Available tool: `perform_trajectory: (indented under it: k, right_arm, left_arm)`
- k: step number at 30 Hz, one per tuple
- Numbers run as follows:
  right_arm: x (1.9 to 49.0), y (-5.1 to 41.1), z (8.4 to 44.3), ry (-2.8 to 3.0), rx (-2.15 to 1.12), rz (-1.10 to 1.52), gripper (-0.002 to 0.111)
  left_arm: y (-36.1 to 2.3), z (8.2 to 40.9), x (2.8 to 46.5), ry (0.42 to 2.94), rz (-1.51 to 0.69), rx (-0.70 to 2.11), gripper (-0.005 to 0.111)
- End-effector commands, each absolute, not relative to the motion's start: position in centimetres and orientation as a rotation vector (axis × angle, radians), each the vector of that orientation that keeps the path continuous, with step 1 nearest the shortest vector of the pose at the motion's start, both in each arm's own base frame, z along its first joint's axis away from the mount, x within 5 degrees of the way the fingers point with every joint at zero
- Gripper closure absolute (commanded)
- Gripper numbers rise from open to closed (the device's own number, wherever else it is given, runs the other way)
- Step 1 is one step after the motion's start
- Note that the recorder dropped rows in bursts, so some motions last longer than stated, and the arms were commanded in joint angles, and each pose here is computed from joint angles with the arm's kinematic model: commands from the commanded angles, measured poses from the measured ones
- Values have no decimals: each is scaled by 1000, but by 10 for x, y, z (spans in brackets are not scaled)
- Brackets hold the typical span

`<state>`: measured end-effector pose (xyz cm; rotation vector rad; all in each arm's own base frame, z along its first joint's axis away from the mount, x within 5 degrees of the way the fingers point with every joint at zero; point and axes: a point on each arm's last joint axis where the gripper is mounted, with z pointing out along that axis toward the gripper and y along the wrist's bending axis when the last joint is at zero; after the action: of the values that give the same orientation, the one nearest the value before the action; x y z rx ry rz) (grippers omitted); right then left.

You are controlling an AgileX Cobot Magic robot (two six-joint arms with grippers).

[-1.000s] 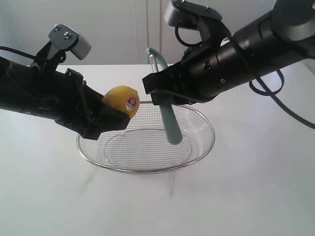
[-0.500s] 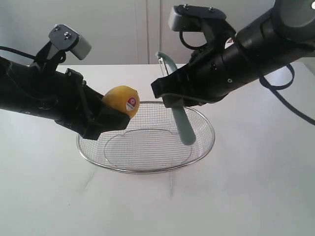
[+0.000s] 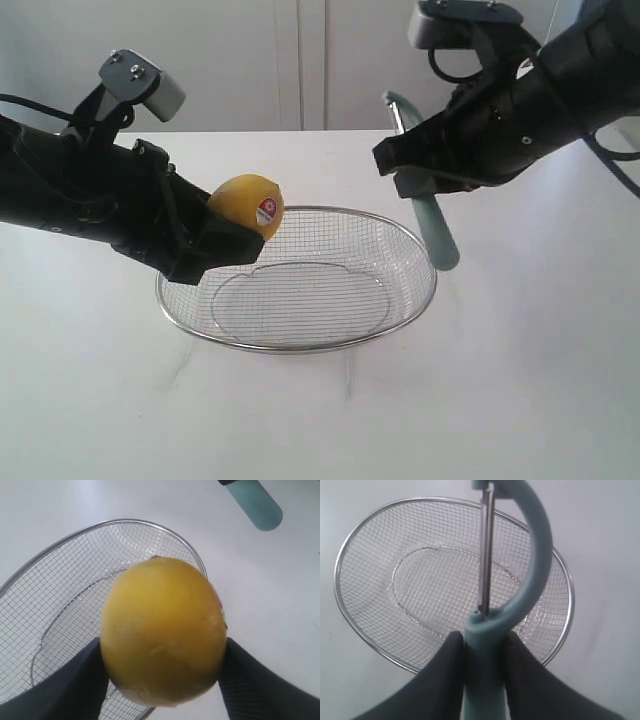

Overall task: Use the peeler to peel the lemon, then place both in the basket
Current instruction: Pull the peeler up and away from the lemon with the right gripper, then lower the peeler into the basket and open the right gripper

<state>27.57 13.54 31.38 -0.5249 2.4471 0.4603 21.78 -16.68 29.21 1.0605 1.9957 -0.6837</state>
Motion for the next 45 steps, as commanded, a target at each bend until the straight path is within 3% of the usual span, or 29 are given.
perform_trajectory:
  k: [1,10,33,45]
  right_arm:
    - [278,129,329,2409,-529,418,108]
    - [292,135,328,2485,-590,389,108]
    - [369,169,273,2675,-769,373,108]
    - [384,187,235,2651,-1056,335,108]
  left_arm:
    - [-168,299,215,1972,-707,1047,107]
    - [-168,299,215,1972,-707,1047,107]
    - [-167,299,216,1968,-690,1031,107]
    - [-167,300,217,1966,-683,1024,107]
